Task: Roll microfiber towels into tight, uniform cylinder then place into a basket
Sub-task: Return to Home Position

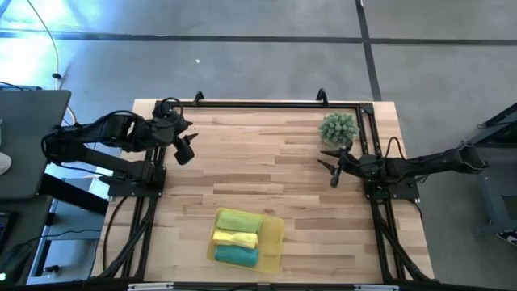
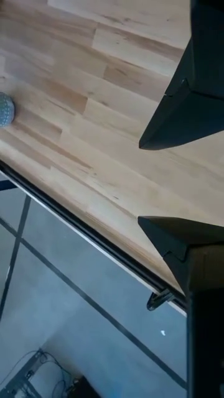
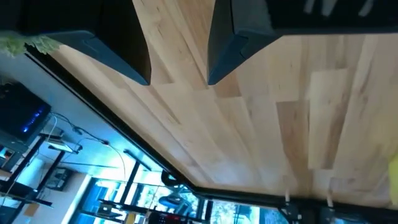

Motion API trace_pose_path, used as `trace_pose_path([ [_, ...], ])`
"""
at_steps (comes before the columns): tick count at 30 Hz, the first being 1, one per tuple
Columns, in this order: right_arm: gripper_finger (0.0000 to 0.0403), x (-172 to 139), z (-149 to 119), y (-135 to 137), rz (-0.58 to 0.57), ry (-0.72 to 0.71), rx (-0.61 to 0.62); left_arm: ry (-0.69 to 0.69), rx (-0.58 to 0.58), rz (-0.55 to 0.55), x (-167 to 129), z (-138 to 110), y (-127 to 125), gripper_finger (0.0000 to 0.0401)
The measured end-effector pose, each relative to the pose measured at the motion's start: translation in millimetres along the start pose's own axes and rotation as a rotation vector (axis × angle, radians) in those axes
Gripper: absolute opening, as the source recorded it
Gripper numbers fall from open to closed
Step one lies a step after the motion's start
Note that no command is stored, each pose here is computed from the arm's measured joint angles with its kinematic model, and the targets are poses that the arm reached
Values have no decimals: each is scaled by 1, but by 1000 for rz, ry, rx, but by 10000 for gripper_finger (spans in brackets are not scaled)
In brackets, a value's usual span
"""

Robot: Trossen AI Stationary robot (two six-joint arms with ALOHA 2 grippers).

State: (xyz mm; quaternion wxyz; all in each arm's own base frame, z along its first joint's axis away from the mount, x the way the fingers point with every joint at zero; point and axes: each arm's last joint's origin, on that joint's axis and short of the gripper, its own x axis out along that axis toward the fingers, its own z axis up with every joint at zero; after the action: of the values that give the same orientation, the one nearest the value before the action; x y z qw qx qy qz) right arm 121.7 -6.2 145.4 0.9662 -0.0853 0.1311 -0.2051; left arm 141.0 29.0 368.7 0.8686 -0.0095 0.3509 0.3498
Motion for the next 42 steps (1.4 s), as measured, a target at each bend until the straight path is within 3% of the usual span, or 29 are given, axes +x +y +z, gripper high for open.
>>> trace_pose_path([
  [25,149,-30,19,-18,-28,-289,155,-1,58,2,0,0,0,175],
  [31,149,-30,19,-18,-28,-287,154,-2,116,0,0,0,0,175],
  [34,149,-29,19,-18,-28,-284,153,-11,122,-44,1,3,-3,175],
  [38,149,-29,18,-18,-27,-284,152,-77,132,-185,9,17,-16,175],
  [42,149,-29,18,-18,-27,-283,152,-166,225,-280,30,37,-39,175],
])
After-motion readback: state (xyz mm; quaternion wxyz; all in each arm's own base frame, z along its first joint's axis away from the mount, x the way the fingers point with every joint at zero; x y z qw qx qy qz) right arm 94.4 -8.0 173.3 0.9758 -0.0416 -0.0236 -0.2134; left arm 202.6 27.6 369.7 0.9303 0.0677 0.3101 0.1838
